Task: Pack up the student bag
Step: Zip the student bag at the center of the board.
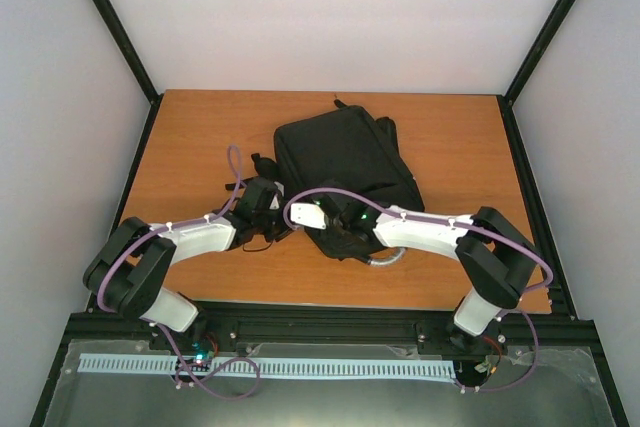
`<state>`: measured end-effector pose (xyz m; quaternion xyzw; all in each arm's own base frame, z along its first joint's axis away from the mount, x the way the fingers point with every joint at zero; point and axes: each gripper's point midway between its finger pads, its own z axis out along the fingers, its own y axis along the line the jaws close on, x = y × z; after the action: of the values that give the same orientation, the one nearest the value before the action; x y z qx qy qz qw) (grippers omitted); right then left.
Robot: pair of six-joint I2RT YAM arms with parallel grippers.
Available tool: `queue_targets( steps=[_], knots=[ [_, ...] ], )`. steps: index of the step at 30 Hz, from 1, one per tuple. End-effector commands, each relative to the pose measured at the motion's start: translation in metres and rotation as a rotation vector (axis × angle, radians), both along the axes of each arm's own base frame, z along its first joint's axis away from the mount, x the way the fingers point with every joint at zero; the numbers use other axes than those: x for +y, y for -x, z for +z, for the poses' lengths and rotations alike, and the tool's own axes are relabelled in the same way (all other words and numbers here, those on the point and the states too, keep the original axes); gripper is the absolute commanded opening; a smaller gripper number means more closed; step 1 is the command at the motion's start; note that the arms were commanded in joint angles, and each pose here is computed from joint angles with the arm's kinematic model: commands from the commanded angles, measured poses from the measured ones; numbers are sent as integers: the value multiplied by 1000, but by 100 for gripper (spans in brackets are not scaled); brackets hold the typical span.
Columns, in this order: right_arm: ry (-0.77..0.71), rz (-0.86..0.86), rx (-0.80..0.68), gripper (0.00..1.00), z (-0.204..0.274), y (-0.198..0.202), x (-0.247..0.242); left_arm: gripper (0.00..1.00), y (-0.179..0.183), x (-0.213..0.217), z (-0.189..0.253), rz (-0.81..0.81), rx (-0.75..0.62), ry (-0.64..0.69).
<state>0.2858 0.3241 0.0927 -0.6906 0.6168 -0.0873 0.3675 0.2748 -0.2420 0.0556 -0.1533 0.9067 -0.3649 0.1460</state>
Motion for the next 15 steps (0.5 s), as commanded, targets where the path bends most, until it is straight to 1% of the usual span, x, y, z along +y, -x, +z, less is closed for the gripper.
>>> queue_targets(
  steps=[1, 4, 10, 11, 15],
  knots=[
    [20, -5, 45, 31, -5, -5, -1, 50, -6, -5, 14, 5, -42, 33],
    [21, -11, 53, 30, -7, -7, -3, 50, -6, -5, 12, 6, -38, 32],
    [-42, -58, 37, 7, 11, -16, -3, 50, -5, -4, 9, 5, -32, 30],
    [-55, -69, 35, 4, 16, -17, -3, 50, -5, -4, 9, 5, -30, 29],
    [-120, -105, 63, 3, 34, -20, -6, 50, -6, -5, 10, 6, -35, 31]
  ],
)
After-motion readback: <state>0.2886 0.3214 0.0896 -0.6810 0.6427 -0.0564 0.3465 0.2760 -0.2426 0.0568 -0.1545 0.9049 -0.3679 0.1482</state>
